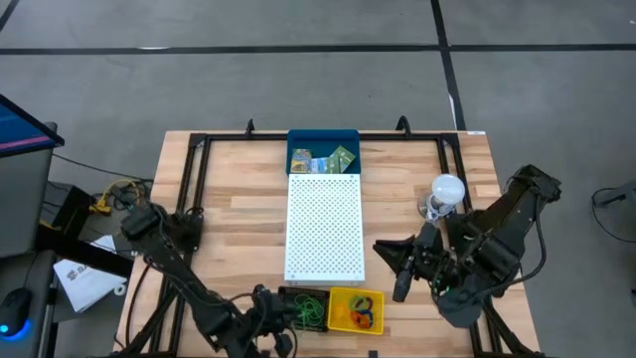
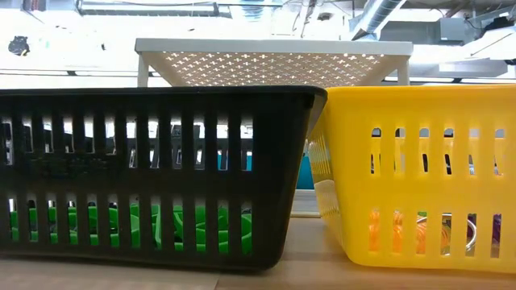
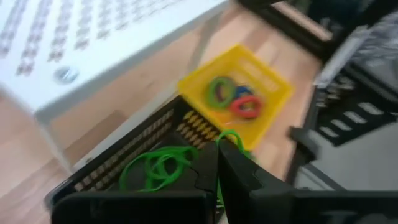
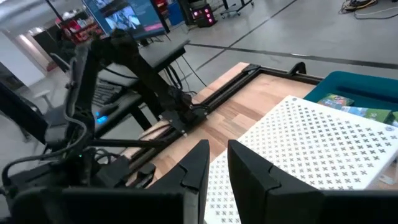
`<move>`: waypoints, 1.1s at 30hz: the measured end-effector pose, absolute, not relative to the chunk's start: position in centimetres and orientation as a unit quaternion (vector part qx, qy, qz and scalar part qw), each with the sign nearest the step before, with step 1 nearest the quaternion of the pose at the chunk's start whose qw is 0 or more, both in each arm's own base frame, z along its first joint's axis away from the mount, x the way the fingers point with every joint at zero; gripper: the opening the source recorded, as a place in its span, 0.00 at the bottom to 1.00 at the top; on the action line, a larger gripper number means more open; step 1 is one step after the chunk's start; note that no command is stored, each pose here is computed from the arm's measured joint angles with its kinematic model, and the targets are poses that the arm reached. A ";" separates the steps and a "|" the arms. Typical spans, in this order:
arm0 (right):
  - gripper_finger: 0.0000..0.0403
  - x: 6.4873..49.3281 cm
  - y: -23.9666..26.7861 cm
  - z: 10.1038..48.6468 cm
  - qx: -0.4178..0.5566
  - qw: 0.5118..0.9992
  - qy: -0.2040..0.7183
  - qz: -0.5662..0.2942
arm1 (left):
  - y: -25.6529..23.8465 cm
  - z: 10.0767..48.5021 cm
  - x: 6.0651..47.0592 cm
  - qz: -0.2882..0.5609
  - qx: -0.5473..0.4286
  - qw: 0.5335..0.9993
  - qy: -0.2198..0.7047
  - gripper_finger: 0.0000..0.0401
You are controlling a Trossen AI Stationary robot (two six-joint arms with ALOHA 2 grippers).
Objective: Pick & Place Office Desk Supplies
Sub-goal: Put the green rubber band into the black bin
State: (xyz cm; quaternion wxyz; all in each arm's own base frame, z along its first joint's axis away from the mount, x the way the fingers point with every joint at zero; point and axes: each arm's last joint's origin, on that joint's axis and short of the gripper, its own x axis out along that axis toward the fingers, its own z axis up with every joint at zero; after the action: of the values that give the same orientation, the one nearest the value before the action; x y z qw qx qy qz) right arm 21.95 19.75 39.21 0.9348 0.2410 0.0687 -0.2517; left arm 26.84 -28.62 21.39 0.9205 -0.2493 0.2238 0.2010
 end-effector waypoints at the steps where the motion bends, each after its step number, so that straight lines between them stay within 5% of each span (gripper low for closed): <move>1: 0.14 22.1 19.9 39.0 0.240 0.935 0.071 -0.252 | -28.6 20.8 27.0 0.210 -0.250 0.918 0.226 0.00; 33: 0.14 22.8 20.6 38.0 0.242 0.933 0.077 -0.254 | -27.5 18.3 28.3 0.260 -0.260 0.900 0.236 0.00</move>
State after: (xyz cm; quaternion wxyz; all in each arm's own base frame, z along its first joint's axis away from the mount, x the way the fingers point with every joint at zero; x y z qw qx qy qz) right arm 22.77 20.63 38.05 0.9331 0.2424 0.0771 -0.2541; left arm 28.35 -27.52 18.27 0.8998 -0.2595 0.2355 0.2600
